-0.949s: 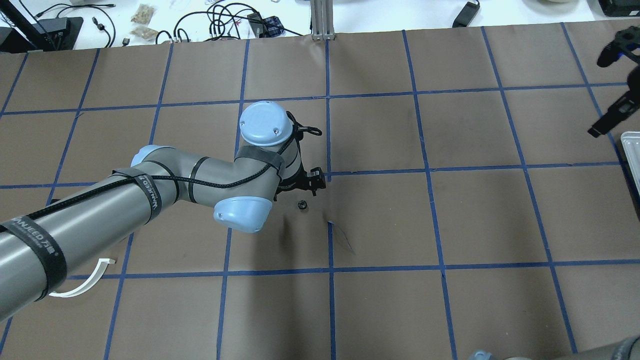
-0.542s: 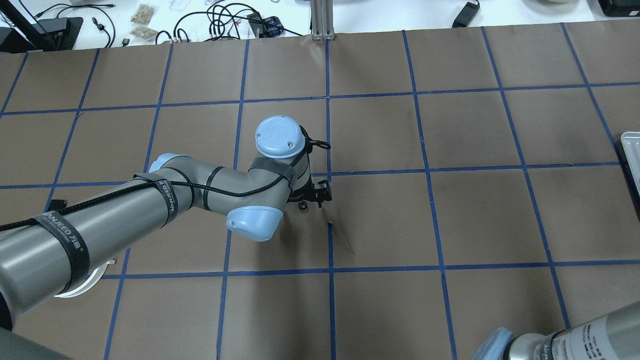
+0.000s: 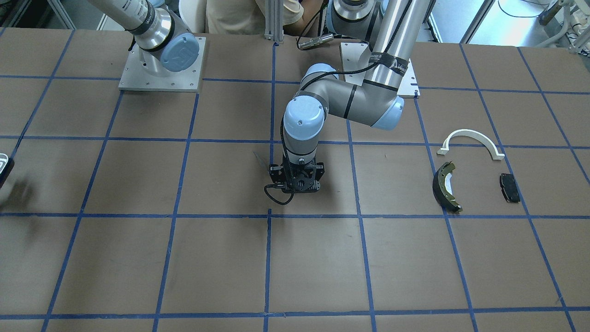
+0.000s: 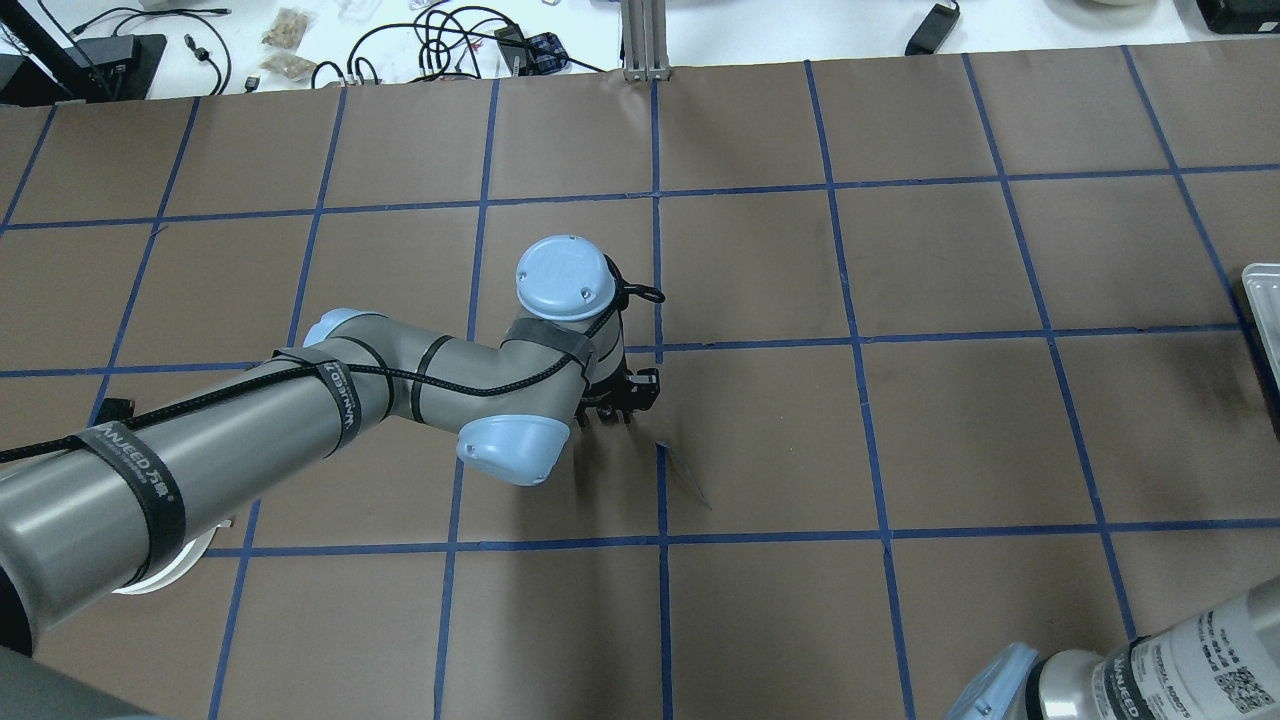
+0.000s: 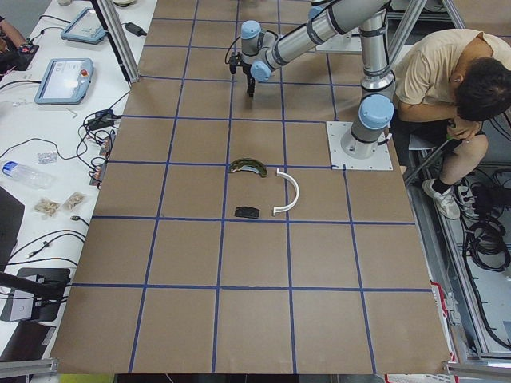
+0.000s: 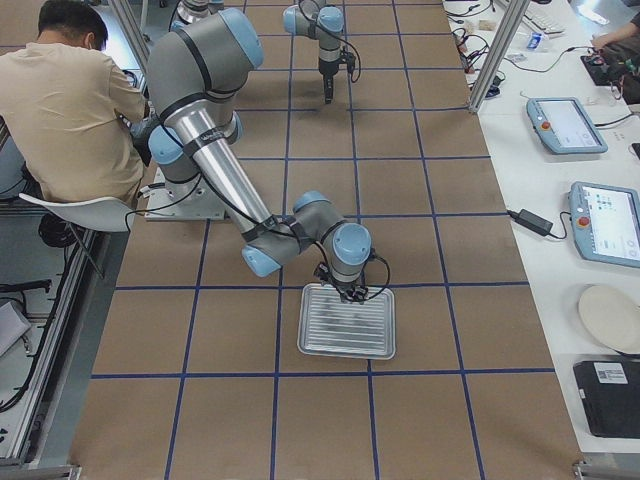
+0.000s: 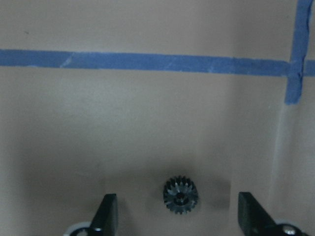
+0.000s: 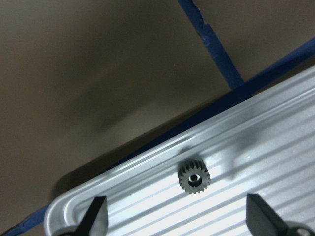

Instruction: Place bearing gear from tray to pile

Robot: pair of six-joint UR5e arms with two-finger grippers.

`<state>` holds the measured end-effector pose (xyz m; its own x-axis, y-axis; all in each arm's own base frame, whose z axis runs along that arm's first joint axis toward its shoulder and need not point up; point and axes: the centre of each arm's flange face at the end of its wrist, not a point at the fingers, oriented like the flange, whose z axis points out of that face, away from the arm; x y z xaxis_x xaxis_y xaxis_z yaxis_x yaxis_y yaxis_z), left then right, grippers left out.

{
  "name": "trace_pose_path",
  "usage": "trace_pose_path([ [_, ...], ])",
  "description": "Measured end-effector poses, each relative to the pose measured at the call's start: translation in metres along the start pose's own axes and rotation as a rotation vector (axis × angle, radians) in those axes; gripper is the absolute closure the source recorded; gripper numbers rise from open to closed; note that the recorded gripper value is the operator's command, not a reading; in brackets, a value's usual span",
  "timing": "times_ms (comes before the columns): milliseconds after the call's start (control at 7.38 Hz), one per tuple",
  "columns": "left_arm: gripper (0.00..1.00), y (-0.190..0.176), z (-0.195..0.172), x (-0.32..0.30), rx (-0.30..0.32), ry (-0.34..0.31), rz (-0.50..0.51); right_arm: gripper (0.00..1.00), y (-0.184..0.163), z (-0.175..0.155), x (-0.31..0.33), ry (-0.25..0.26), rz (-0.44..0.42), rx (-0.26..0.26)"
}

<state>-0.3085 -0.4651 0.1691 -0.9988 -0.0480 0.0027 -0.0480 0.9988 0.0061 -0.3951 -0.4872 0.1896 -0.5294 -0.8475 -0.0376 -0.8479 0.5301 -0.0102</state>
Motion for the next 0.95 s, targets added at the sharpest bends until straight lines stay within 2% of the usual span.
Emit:
trace_pose_path([
  [407, 1.0, -0.014, -0.02, -0.007, 0.049, 0.017, 0.019, 0.04, -0.004, 0.01, 0.003, 0.017, 0.021, 0.048],
  [678, 1.0, -0.049, -0.051, -0.046, 0.094, 0.031, -0.02, 0.13, -0.004, 0.011, 0.004, 0.023, 0.021, 0.05],
  [814, 1.0, -0.063, -0.066, -0.075, 0.089, 0.026, -0.029, 0.2, -0.003, 0.01, 0.005, 0.027, 0.022, 0.048],
  [949, 1.0, -0.075, -0.079, -0.117, 0.065, 0.018, -0.035, 0.21, -0.003, 0.009, 0.005, 0.028, 0.023, 0.048],
])
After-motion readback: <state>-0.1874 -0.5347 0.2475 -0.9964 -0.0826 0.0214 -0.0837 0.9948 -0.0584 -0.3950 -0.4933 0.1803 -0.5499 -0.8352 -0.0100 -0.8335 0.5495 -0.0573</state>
